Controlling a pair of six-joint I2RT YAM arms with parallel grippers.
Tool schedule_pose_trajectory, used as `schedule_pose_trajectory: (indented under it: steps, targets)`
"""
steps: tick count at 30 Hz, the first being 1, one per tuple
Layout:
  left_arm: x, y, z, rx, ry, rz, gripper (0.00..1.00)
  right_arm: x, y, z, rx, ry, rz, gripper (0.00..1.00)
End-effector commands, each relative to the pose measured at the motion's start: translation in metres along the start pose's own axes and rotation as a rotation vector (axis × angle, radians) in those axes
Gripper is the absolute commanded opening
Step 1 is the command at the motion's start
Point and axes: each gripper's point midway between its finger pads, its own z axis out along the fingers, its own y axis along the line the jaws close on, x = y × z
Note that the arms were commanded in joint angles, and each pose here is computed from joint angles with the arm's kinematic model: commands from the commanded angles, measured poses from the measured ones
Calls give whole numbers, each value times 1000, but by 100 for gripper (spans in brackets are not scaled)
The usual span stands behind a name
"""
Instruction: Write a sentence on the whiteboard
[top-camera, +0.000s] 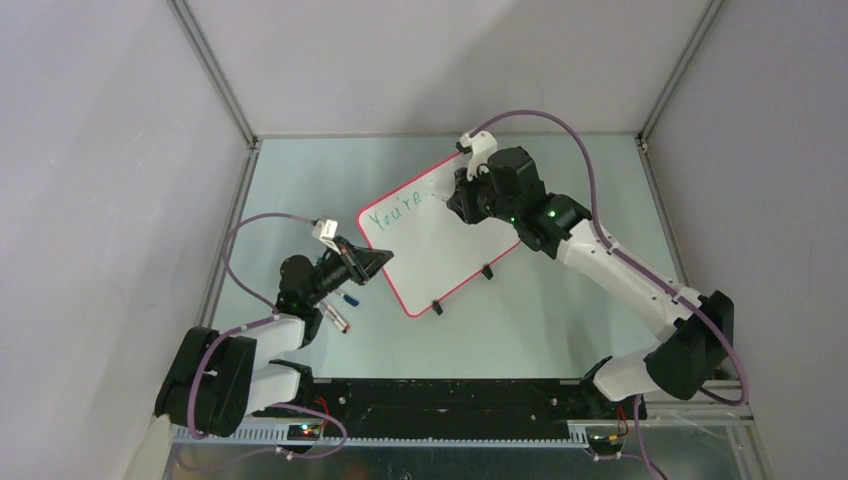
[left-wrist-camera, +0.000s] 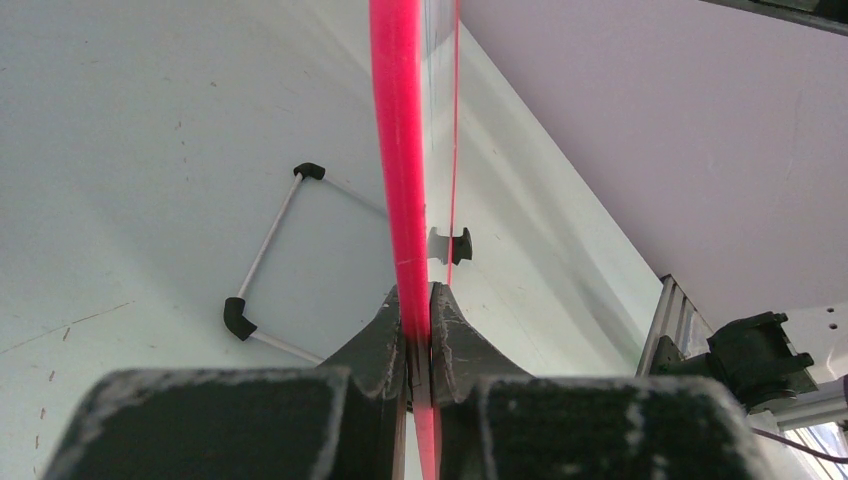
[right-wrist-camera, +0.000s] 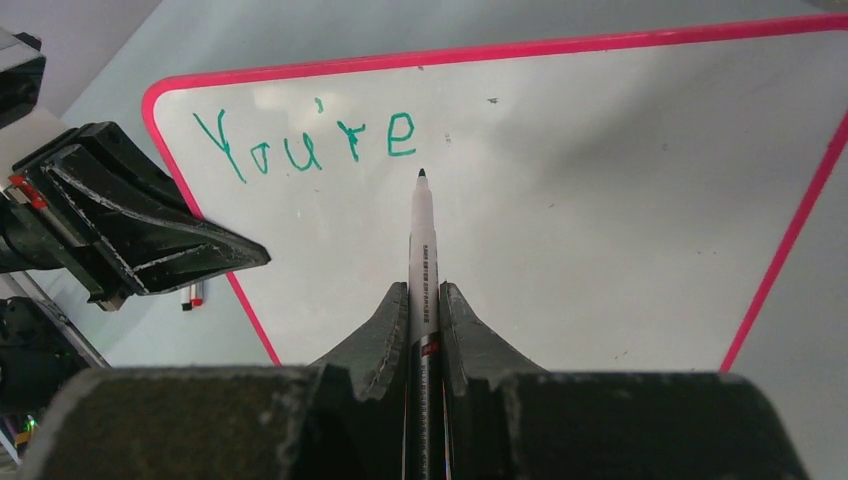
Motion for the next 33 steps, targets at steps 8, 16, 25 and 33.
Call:
schedule_pose_trajectory:
  steps: [8,16,25,33]
  targets:
    - [1,5,1,-1,11,120,11,-8,-6,-18,8,-124,-2,0]
    - [10,11,-1,-26,23,69,12,-7,-8,-17,12,-124,-4,0]
    - [18,12,-7,-29,35,91,28,-4,-12,-19,19,-135,4,0]
    - [21,20,-11,-75,49,112,29,-7,-16,-23,31,-146,13,0]
